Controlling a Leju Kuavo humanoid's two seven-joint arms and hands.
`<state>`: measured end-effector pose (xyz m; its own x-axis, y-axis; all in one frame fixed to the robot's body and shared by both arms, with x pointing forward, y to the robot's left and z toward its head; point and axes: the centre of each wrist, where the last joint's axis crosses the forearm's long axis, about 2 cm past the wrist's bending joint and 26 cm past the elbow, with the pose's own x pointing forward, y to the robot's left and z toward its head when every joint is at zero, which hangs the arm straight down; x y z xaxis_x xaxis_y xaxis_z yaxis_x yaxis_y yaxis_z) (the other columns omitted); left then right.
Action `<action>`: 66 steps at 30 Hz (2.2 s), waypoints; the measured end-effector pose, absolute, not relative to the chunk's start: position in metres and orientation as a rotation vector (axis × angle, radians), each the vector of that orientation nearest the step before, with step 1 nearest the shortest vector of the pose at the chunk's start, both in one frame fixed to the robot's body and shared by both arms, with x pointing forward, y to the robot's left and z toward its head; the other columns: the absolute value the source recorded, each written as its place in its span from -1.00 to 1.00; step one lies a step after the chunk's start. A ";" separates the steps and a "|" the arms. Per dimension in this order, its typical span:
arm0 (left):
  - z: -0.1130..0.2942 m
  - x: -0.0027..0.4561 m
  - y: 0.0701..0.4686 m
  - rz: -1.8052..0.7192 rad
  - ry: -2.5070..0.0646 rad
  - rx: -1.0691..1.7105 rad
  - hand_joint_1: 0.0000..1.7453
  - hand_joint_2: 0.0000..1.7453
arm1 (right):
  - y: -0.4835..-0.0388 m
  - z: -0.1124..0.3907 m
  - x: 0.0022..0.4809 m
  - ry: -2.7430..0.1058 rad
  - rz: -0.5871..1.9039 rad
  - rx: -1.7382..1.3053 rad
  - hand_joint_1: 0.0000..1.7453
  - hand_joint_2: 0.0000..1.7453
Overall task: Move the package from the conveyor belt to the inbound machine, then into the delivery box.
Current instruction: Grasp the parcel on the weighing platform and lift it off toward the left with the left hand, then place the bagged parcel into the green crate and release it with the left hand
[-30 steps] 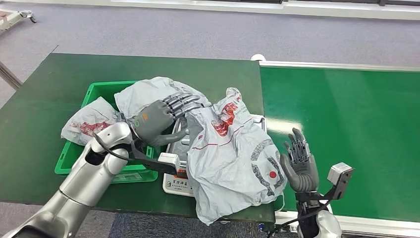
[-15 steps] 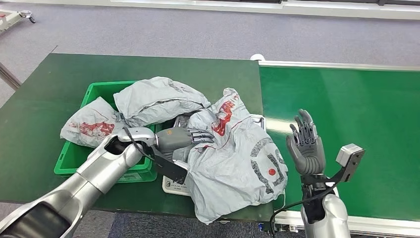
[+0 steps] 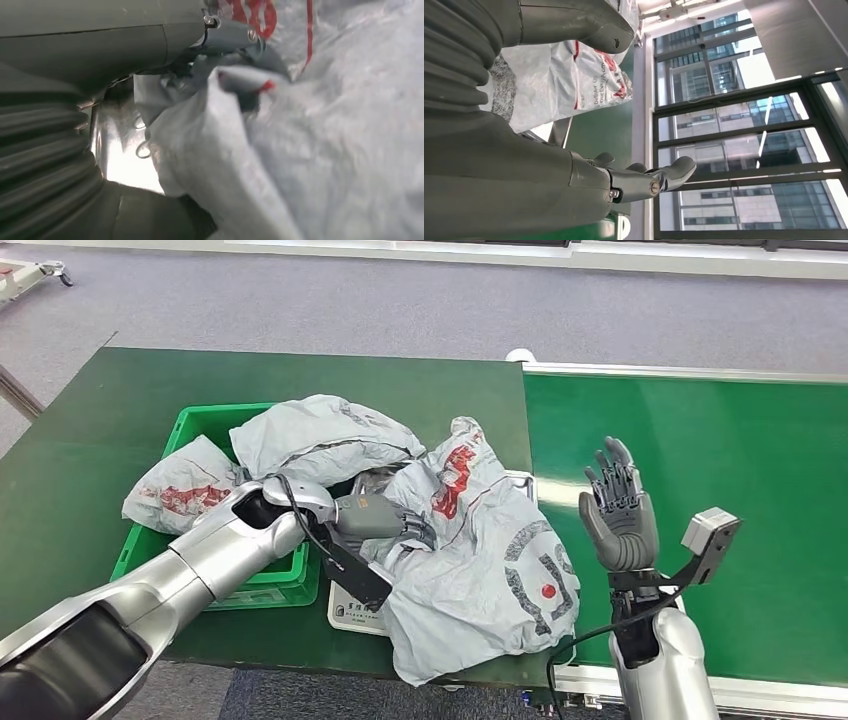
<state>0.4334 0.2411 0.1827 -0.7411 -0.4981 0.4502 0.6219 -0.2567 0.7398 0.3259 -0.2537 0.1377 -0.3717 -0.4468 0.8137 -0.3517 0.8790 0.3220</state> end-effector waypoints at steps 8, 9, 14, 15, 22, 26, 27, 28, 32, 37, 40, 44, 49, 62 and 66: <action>0.205 0.438 0.237 -1.999 -1.417 -0.094 1.00 1.00 | -0.254 0.132 0.326 -1.972 -0.124 0.585 -1.00 1.00; 0.211 0.438 0.235 -1.979 -1.461 -0.094 1.00 1.00 | -0.254 0.130 0.326 -1.967 -0.126 0.586 -1.00 1.00; 0.248 0.431 0.223 -1.898 -1.686 -0.145 1.00 1.00 | -0.255 0.119 0.318 -1.934 -0.141 0.594 -1.00 1.00; 0.255 0.429 0.221 -1.890 -1.728 -0.142 1.00 1.00 | -0.255 0.116 0.316 -1.927 -0.145 0.595 -1.00 1.00; 0.295 0.419 0.213 -1.855 -2.035 0.149 1.00 1.00 | -0.257 0.101 0.302 -1.884 -0.150 0.597 -1.00 1.00; 0.306 0.414 0.211 -1.837 -2.154 0.394 1.00 1.00 | -0.258 0.098 0.299 -1.871 -0.149 0.589 -1.00 1.00; 0.309 0.413 0.212 -1.830 -2.178 0.466 1.00 1.00 | -0.258 0.098 0.299 -1.870 -0.149 0.587 -1.00 1.00; 0.310 0.413 0.214 -1.817 -2.199 0.527 1.00 1.00 | -0.258 0.098 0.299 -1.869 -0.149 0.585 -1.00 1.00; 0.317 0.417 0.229 -1.737 -2.252 0.688 1.00 1.00 | -0.259 0.097 0.297 -1.864 -0.149 0.575 -1.00 1.00; 0.319 0.423 0.253 -1.613 -2.252 0.863 1.00 1.00 | -0.261 0.095 0.294 -1.855 -0.156 0.551 -1.00 1.00; 0.310 0.427 0.280 -1.510 -2.202 0.956 1.00 1.00 | -0.263 0.093 0.289 -1.849 -0.161 0.540 -1.00 1.00; 0.292 0.432 0.338 -1.373 -2.054 1.037 1.00 1.00 | -0.265 0.089 0.283 -1.843 -0.170 0.525 -1.00 1.00; 0.261 0.425 0.401 -1.274 -1.842 1.128 1.00 1.00 | -0.267 0.086 0.276 -1.841 -0.177 0.507 -1.00 1.00; 0.156 0.356 0.460 -1.194 -1.495 1.091 -1.00 1.00 | -0.269 0.084 0.261 -1.846 -0.202 0.479 -1.00 1.00; 0.140 0.341 0.463 -1.208 -1.429 1.089 -1.00 1.00 | -0.267 0.083 0.260 -1.845 -0.200 0.480 -1.00 1.00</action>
